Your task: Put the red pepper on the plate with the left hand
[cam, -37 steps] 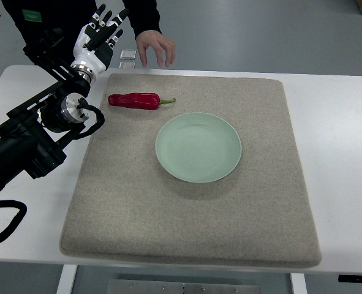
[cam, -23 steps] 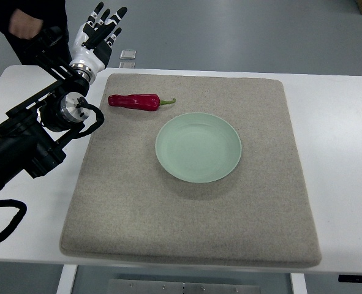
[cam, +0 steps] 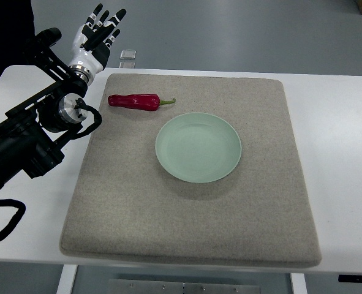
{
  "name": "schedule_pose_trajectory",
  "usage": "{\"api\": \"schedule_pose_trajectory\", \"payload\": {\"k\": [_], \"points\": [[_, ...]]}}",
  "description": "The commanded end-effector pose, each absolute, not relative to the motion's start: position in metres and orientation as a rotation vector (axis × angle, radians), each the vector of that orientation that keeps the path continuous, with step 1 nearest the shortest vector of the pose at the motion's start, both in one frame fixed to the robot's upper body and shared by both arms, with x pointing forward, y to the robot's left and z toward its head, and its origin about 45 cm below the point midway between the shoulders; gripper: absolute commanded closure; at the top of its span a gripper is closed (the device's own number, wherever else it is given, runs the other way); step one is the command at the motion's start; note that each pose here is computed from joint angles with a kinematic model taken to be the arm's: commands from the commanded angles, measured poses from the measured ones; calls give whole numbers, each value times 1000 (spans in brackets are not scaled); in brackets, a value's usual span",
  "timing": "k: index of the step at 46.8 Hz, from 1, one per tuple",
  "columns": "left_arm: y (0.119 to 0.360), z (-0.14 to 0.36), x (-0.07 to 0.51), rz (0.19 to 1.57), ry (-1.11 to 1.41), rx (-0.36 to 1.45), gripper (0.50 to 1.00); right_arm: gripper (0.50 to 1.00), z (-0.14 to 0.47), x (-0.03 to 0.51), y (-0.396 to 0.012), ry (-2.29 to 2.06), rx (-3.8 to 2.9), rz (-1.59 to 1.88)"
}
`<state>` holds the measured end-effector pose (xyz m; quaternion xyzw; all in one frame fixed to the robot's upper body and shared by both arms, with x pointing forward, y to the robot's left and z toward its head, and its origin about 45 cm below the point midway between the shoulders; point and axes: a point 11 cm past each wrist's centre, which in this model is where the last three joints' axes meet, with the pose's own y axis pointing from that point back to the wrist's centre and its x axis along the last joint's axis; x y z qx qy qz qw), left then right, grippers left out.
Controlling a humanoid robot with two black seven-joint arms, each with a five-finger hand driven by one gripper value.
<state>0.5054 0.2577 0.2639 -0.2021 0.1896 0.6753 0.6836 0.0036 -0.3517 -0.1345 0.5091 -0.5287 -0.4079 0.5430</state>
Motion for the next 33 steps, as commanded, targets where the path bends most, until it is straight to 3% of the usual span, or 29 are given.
{"api": "schedule_pose_trajectory", "payload": {"k": [1,33], "points": [[263,262,506,1506,421,-457,504,572,-135,4,-352,-1256,1208,-969],[255,252,502,1456,278,-285,501,572,-135,4,-352,-1254,1209,-968]]}}
